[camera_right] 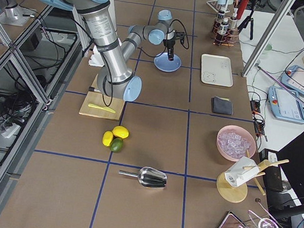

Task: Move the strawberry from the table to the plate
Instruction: 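Carry the strawberry with the right gripper over the blue plate and lower, then open the right gripper to drop the strawberry onto the plate, lift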

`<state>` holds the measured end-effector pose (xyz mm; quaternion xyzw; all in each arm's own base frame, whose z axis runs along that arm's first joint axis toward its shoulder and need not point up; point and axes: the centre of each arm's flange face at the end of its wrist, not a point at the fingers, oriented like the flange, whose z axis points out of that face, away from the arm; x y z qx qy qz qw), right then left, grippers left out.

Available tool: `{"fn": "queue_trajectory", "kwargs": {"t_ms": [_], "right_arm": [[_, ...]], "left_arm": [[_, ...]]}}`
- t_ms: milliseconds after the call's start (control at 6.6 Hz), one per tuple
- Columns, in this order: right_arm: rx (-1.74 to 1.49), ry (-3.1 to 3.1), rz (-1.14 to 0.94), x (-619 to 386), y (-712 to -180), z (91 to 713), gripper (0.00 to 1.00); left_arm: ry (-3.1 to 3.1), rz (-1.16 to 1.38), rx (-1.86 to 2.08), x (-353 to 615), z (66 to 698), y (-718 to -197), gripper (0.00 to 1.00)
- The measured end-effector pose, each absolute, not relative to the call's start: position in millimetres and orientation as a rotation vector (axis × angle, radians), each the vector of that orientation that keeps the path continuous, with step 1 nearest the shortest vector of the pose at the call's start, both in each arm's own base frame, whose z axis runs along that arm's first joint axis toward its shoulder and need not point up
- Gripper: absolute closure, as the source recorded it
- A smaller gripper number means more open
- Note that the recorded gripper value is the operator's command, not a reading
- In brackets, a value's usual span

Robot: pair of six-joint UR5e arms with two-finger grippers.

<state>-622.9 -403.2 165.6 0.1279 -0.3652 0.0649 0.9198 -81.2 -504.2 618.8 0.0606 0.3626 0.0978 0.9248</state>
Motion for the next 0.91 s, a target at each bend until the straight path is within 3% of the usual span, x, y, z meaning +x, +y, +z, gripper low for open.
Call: {"fn": "queue_trajectory", "kwargs": {"t_ms": [455,758,909], "right_arm": [[0.261,-0.707,0.13,-652,-387,181,1.0],[0.277,-0.694,0.135,-653,-388,186,0.01],[0.283,-0.692,0.136,-653,-388,186,0.0]], "left_arm": [[0.747,0.198,0.117,-81,623,-498,0.0],[0.748,0.198,0.115,-81,625,-496,0.0],[0.748,0.198,0.115,-81,625,-496,0.0]]}}
